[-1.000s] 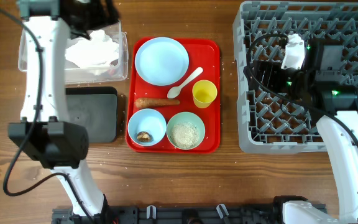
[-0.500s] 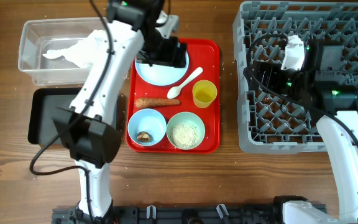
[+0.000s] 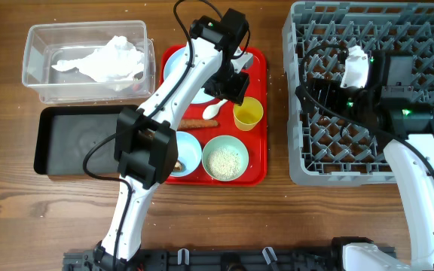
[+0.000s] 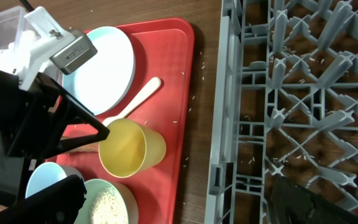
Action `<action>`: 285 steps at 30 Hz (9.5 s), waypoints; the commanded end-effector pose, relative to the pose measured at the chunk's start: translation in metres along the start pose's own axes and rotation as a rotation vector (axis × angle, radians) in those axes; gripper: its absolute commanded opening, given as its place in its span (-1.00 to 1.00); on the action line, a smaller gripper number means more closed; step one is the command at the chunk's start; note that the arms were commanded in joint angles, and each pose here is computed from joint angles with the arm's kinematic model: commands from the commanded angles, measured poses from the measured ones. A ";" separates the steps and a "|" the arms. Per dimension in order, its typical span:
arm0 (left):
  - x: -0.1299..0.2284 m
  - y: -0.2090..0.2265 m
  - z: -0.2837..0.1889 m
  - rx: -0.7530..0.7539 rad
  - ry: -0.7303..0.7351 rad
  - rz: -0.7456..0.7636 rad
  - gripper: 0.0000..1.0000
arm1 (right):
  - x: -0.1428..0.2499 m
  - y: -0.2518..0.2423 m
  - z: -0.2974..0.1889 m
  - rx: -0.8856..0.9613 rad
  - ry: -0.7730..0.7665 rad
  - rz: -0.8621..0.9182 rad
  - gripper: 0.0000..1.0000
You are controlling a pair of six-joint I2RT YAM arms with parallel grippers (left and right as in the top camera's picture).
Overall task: Sort waste into correct bins and load items into the dishwasher rack
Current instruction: 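Grasp the yellow cup with the left gripper and lift it, then hand the yellow cup from the left gripper to the right gripper, then lower the yellow cup into the rack's lower left with the right gripper, then grasp the carrot on the red tray with the left gripper, then move the carrot onto the black tray and release it, then grasp the small blue bowl and tip its food onto the black tray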
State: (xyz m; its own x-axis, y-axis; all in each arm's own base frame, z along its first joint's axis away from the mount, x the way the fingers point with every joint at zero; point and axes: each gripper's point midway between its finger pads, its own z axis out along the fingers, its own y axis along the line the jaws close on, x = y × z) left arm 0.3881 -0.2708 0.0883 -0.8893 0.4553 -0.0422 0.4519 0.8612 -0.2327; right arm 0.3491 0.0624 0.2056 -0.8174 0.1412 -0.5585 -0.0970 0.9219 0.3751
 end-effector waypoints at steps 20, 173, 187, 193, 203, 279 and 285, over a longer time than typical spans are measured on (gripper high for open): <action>-0.017 -0.030 -0.096 0.519 -0.176 -0.057 -0.92 | -0.030 0.064 -0.016 -0.351 -0.094 -0.066 1.00; 0.101 0.164 -0.138 -0.141 -0.264 -0.696 -0.92 | 0.017 0.097 0.035 0.069 0.299 -0.113 0.80; 0.234 0.302 -0.074 -0.320 -0.187 -1.492 -0.91 | 0.009 0.091 0.036 0.110 0.266 -0.138 0.86; 0.231 0.314 -0.042 -0.313 -0.250 -1.493 -0.35 | 0.012 0.090 0.035 0.114 0.276 -0.136 0.86; 0.159 0.263 -0.120 -0.158 -0.351 -1.003 0.59 | 0.013 0.089 0.035 0.116 0.281 -0.136 0.86; 0.181 0.215 -0.188 0.842 -0.833 -0.679 -0.92 | 0.030 0.082 0.028 0.142 0.358 -0.135 0.90; 0.195 0.231 -0.198 0.888 -0.895 -0.752 -0.92 | 0.030 0.082 0.028 0.142 0.356 -0.136 0.91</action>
State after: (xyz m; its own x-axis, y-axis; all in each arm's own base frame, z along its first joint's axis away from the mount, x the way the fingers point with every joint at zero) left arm 0.3306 0.0597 0.2159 -0.7933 -0.5949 -0.1298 -0.0633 0.2927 -0.9541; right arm 0.3286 0.1516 0.1981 -0.9561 -0.0754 -0.2831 -0.1383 0.9680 0.2094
